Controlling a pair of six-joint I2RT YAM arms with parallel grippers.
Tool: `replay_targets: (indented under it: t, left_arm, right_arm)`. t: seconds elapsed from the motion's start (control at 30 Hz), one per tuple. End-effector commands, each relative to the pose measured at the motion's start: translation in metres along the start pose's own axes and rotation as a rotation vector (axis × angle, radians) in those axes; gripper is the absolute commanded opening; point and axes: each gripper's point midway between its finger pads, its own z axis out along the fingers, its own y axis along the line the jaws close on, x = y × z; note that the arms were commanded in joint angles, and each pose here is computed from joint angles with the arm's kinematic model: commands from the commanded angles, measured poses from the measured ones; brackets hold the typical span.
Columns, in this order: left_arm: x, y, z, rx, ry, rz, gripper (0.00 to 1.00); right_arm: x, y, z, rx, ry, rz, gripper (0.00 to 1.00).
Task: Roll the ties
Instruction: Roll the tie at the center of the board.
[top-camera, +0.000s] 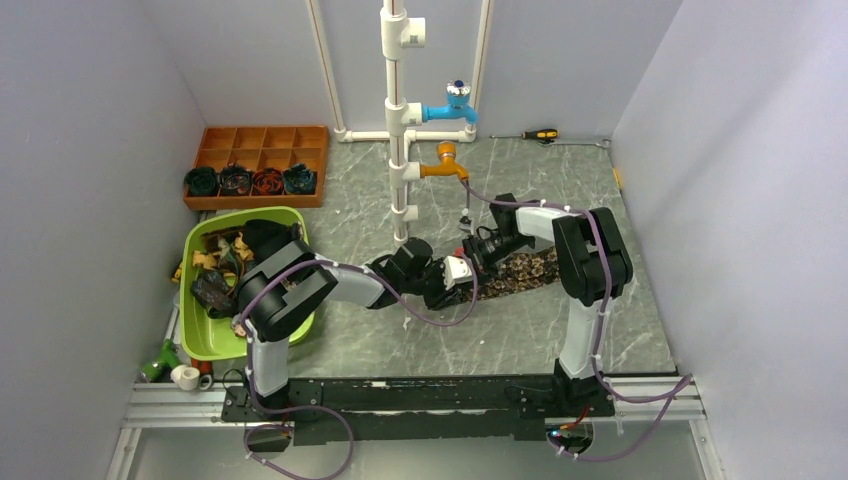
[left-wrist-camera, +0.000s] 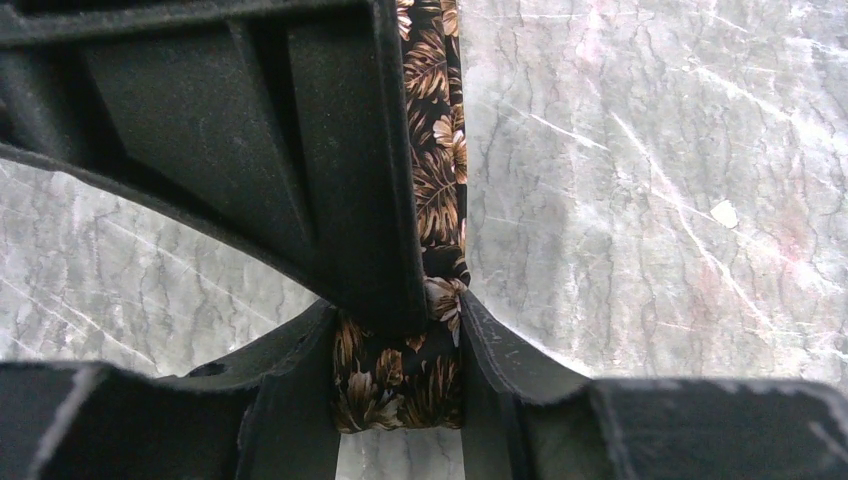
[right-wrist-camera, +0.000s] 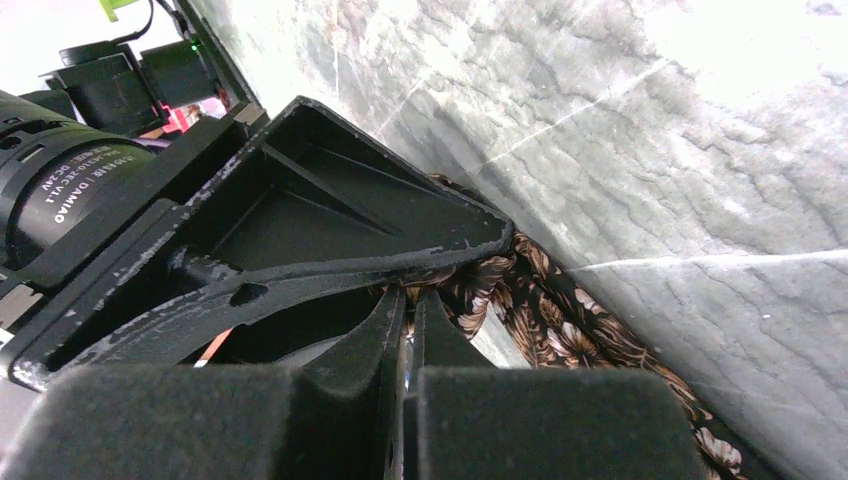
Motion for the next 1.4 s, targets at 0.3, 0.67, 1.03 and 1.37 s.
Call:
replay_targets:
  t: [0.3, 0.67, 1.03, 1.37]
  left_arm:
    - [0.046, -0.003, -0.008, -0.002, 0.037, -0.064, 0.70]
    - [0.006, 0.005, 0.017, -0.001, -0.146, -0.057, 0.78]
    - [0.060, -0.004, 0.012, 0.012, 0.103, -0.051, 0.29]
    - [0.095, -0.008, -0.009, -0.012, 0.302, -0.047, 0.30]
  right_arm:
    - [0.011, -0.089, -0.005, 0.239, 0.017, 0.069, 0.00]
    - [0.008, -0.103, -0.009, 0.285, -0.007, 0.091, 0.00]
    - [-0.008, -0.058, -0.029, 0.177, -0.088, -0.020, 0.15]
    - [-0.005, 0.006, -0.038, -0.017, -0.117, -0.012, 0.49]
